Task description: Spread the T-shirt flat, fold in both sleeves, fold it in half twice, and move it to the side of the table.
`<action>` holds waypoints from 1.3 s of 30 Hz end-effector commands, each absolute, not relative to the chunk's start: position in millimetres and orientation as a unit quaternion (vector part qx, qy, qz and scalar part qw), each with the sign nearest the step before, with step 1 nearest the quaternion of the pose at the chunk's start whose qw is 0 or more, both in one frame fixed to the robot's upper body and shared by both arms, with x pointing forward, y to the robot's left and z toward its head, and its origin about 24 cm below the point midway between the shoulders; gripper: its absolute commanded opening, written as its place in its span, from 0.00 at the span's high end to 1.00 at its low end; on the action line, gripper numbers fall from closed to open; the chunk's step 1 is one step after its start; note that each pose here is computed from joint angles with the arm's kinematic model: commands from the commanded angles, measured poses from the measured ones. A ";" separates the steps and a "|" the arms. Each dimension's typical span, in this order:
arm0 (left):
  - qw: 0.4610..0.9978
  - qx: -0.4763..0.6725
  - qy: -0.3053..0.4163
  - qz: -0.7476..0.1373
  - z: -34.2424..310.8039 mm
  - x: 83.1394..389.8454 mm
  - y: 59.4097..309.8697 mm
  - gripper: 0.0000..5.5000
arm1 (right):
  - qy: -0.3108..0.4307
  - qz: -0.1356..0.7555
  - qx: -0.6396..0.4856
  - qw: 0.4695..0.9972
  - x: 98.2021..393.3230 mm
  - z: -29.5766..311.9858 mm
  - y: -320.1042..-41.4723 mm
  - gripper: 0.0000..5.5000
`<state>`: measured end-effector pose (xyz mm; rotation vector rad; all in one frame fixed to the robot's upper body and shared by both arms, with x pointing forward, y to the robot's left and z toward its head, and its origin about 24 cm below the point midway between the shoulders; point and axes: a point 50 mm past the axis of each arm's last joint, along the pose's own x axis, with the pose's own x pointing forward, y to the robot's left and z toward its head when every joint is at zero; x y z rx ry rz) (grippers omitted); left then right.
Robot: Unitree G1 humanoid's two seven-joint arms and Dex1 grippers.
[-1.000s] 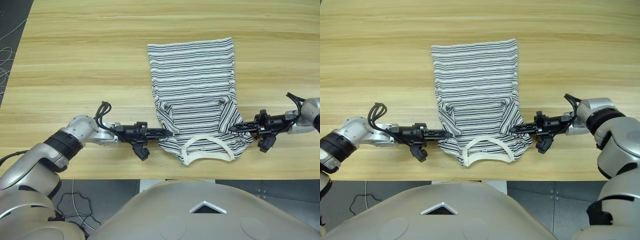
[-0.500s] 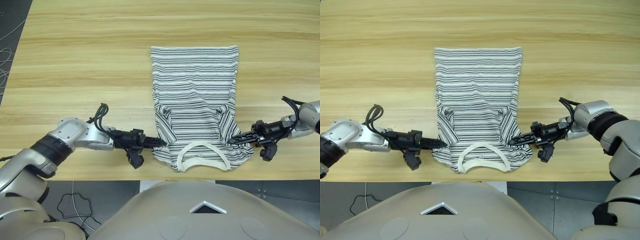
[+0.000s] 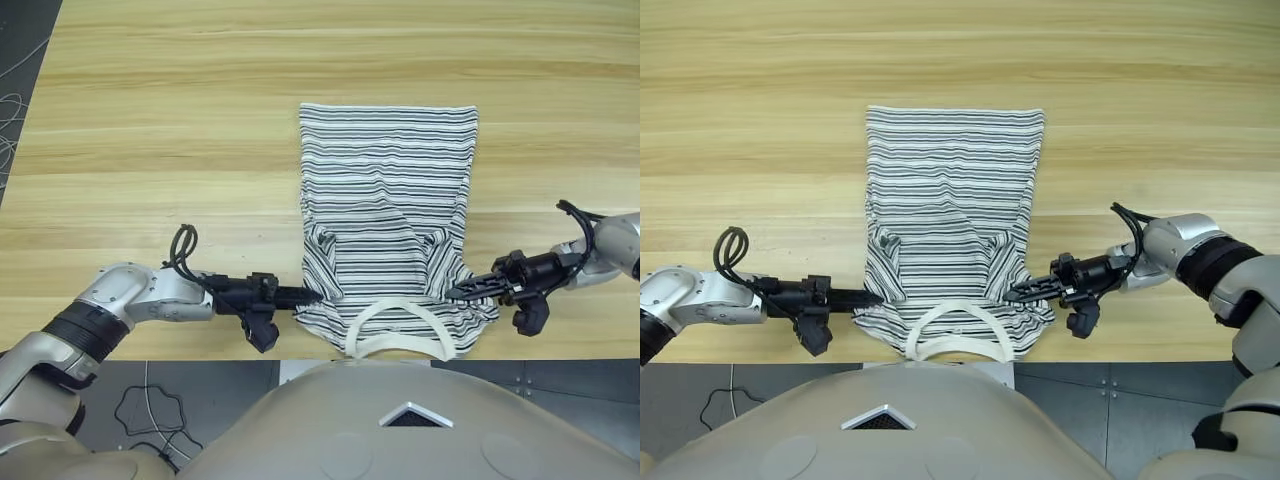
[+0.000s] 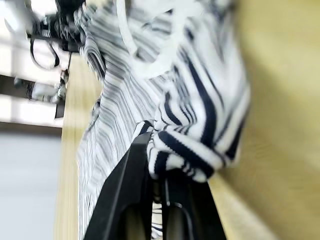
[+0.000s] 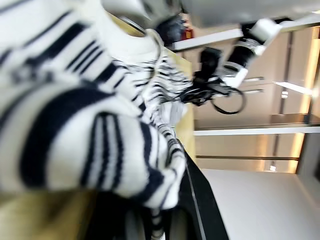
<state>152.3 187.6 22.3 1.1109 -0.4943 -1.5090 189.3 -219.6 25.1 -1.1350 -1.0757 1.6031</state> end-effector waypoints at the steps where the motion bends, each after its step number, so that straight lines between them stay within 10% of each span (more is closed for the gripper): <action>1: 0.673 0.427 -0.178 -0.577 40.2 178.9 184.7 0.98 | -0.434 0.619 -0.483 0.442 207.4 38.7 -217.3 0.98; 25: 0.894 0.175 -0.014 -0.412 51.7 283.8 171.9 0.98 | -0.201 0.472 -0.509 0.691 276.2 41.7 -220.0 0.98; 39: 0.920 0.215 0.045 -0.323 23.2 306.6 180.3 0.98 | 0.006 0.402 -0.413 0.817 321.7 36.1 -208.3 0.98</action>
